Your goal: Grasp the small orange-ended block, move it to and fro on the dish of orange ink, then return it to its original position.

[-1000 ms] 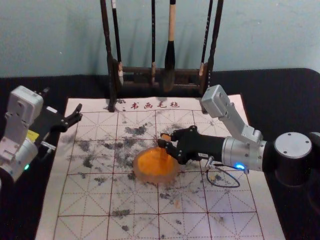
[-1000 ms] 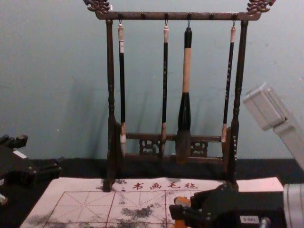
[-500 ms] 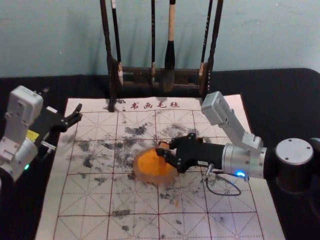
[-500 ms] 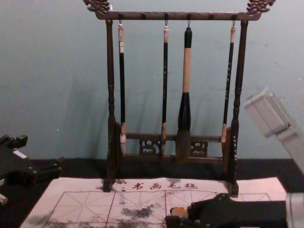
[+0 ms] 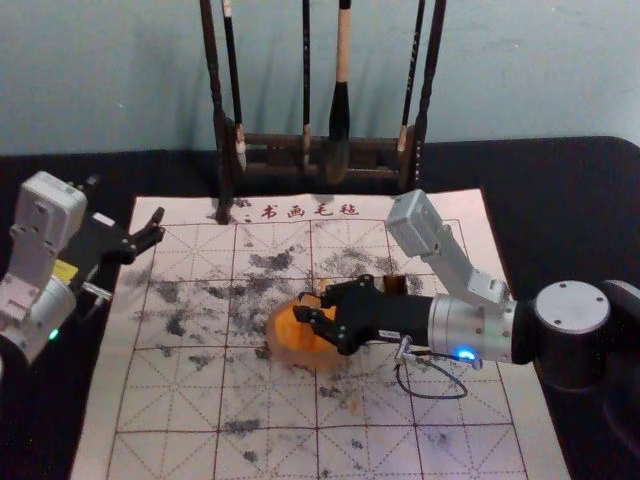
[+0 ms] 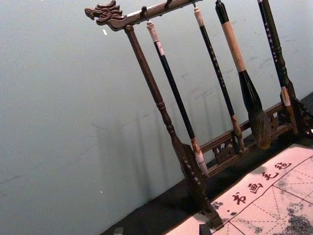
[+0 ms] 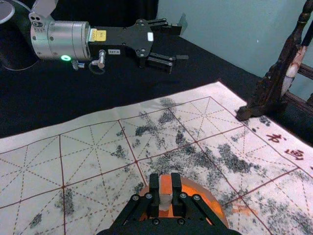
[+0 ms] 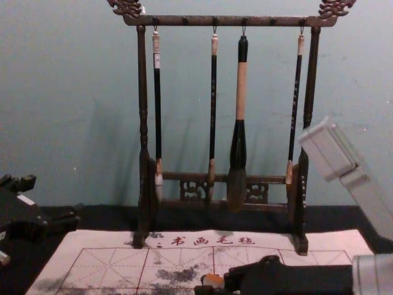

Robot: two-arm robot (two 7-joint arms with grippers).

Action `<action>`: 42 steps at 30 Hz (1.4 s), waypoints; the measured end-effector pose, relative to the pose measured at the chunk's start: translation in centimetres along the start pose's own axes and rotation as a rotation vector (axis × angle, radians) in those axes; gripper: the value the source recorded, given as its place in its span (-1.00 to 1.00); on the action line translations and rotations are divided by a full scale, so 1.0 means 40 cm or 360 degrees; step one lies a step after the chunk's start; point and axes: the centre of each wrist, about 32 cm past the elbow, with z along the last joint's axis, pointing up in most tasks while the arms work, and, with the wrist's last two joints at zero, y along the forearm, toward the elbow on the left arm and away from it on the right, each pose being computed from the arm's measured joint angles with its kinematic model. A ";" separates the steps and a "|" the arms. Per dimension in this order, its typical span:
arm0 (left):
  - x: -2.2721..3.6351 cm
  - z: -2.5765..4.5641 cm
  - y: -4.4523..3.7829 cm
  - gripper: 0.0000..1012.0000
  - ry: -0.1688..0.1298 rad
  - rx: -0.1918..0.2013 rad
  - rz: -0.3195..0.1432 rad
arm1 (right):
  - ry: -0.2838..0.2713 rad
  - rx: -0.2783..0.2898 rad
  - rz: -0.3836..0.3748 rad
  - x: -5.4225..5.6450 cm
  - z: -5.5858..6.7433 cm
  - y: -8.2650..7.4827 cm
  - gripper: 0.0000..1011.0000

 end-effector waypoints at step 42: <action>0.000 0.000 0.000 0.98 0.0000 0.0000 0.0000 | -0.0049 0.0039 -0.0146 0.039 0.024 -0.002 -0.78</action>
